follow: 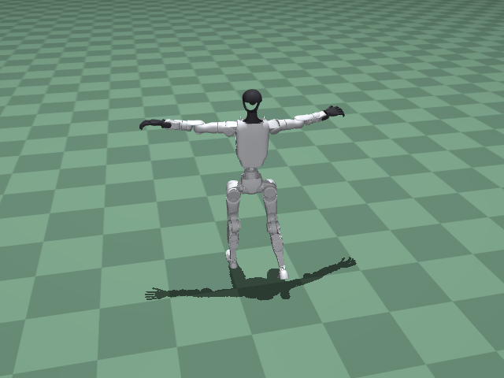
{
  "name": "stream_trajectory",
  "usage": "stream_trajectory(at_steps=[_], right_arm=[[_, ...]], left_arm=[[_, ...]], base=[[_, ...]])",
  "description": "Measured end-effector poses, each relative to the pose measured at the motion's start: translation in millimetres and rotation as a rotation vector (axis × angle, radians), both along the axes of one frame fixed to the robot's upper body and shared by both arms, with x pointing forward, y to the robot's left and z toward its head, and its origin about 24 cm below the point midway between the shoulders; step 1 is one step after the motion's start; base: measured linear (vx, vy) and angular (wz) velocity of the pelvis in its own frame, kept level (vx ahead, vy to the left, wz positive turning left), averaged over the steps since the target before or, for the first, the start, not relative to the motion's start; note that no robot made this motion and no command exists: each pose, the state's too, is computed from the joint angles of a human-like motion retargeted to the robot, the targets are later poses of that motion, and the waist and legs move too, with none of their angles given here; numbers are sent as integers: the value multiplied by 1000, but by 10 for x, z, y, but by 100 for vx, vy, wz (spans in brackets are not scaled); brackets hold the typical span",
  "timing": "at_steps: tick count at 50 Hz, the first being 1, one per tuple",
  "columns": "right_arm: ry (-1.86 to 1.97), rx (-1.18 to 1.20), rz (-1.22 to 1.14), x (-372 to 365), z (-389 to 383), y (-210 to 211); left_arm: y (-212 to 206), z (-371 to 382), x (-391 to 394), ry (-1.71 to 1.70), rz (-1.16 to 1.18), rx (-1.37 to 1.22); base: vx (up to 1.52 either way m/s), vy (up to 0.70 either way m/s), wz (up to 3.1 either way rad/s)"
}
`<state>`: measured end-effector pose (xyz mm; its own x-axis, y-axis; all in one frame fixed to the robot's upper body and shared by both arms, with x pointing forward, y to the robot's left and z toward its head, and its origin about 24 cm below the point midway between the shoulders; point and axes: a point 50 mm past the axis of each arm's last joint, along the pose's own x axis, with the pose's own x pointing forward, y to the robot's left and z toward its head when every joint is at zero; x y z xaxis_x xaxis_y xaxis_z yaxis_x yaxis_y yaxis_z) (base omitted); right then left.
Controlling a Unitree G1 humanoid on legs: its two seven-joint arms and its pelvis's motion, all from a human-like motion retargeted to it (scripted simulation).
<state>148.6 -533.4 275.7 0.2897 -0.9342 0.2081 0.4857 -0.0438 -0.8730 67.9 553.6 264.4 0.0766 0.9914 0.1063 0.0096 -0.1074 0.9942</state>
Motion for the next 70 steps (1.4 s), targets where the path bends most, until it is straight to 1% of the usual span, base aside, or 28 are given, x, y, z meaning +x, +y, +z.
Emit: stream_trajectory(at_steps=[3, 5, 10, 13, 16, 19, 22, 25, 27, 30, 33, 36, 40, 42, 48, 52, 57, 60, 63, 66, 70], right_arm=[[-3, 8, 15, 39, -102, 8], [-36, 8, 6, 25, -70, 5], [-102, -3, 51, 118, 101, 55], [-101, -31, 67, 240, 74, 104], [-80, -11, 42, 283, -145, 107], [-15, 42, 12, 270, -527, 102], [77, 80, 9, 272, -904, 142], [86, 84, 49, 384, -995, 209], [52, 87, 96, 508, -863, 245], [-1, 106, 148, 611, -569, 260], [-56, 78, 144, 596, -405, 247], [-130, 63, 100, 559, -426, 235], [-188, 46, 52, 469, -464, 198], [-218, 10, 41, 436, -365, 185], [-254, -52, 85, 507, 20, 234], [-141, -19, 140, 688, -156, 313], [-44, 126, 155, 783, -764, 381], [-28, 143, 157, 822, -892, 422], [-57, 72, 201, 889, -627, 434], [-88, 50, 218, 888, -296, 413], [-127, 35, 203, 811, -97, 372]], left_arm=[[2, -260, 55, -29, -28, -58], [-8, -300, 117, -75, -46, -72], [-39, 22, 232, -67, -62, -45], [-50, 22, 279, -34, -44, -24], [-73, -105, 406, -47, -67, -17], [-83, -248, 457, -118, -87, -29], [-56, -271, 342, -283, -66, -49], [-20, -169, 158, -449, -28, -74], [-4, -60, 43, -430, -15, -92], [-2, 116, -78, -234, 16, -97], [-4, 172, -107, -77, 49, -30], [4, 15, -82, -98, 54, 28], [3, -348, -2, -152, 19, 0], [-10, -426, 70, -160, -9, -8], [-41, -263, 267, -117, -32, -35], [-77, -446, 407, -108, -41, -123], [-129, -636, 574, -128, -117, -158], [-101, -521, 508, -142, -120, -119], [-62, -265, 387, -127, -115, -61], [-46, 9, 267, -19, -83, -22], [-29, 87, 140, 106, -21, -12]], base=[[-130, -44, -74], [-147, -52, -5], [-144, -42, 31], [-116, -26, 72], [-100, -15, 117], [-104, 1, 62], [-116, 5, -2], [-131, 5, -63], [-138, 6, -99], [-132, -2, -66], [-119, -15, -19], [-113, -23, -32], [-123, -29, -52], [-139, -34, 6], [-140, -25, 95], [-111, -4, 106], [-97, 13, 74], [-110, 23, 3], [-121, 27, -38], [-118, 20, -36], [-100, 8, -71]])
